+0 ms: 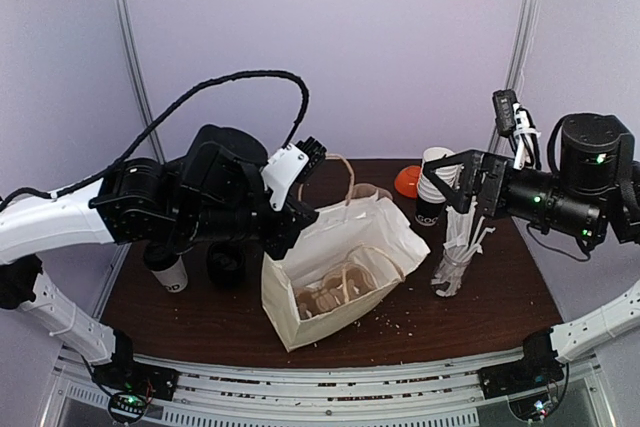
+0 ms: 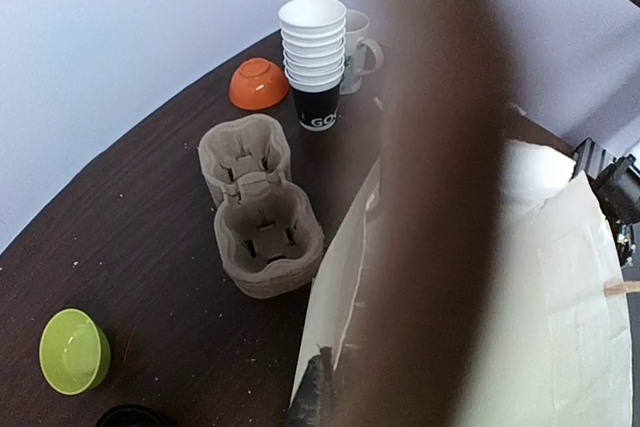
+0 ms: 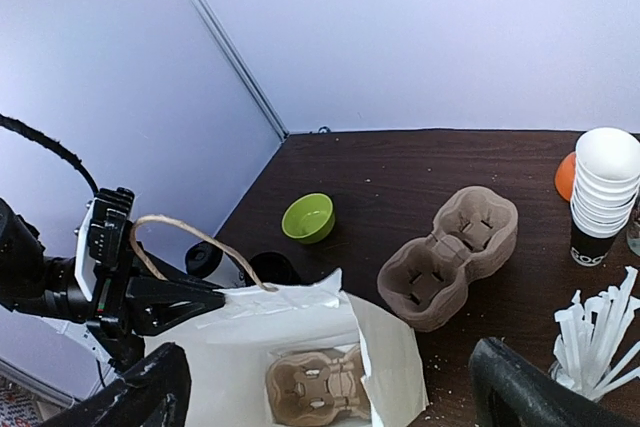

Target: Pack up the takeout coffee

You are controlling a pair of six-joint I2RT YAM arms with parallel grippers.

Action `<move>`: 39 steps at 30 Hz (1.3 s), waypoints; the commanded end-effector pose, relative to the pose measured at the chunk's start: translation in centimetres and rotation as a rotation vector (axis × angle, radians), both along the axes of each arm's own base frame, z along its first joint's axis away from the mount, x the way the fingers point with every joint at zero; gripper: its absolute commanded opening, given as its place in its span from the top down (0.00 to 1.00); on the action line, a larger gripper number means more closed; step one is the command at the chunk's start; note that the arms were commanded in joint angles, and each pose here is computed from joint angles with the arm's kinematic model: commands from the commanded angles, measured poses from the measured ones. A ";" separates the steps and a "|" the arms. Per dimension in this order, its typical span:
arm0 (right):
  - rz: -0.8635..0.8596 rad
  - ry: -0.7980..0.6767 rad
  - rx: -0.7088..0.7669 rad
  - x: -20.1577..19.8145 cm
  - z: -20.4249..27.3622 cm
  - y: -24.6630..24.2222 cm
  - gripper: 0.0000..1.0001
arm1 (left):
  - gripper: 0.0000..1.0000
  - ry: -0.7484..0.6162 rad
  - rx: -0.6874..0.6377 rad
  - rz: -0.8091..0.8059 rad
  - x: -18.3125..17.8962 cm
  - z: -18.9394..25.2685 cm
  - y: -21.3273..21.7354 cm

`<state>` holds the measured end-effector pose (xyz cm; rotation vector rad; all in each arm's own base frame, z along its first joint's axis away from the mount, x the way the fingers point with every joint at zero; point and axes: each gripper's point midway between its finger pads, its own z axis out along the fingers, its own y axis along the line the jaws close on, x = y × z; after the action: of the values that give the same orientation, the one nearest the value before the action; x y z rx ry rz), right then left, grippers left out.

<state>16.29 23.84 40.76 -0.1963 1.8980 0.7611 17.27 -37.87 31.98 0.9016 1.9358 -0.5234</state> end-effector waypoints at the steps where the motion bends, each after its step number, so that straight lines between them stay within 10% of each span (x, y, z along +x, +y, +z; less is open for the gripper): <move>1: -0.065 0.016 -0.034 1.2 -2.0 0.2 0.00 | 1.00 0.078 -0.049 -0.007 0.9 0.1 -0.4; 21: -0.203 -0.027 -0.009 3.2 -1.5 -1.4 0.00 | 1.00 0.077 -0.235 -0.159 -1.4 6.0 0.8; 39: -0.234 -0.020 -0.074 3.7 -2.5 -1.8 0.00 | 1.00 0.065 -0.136 -0.366 -1.0 1.2 -0.9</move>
<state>19.64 22.24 38.91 -0.0383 1.8794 0.5640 14.85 -38.02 33.21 1.1353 1.8504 -0.8680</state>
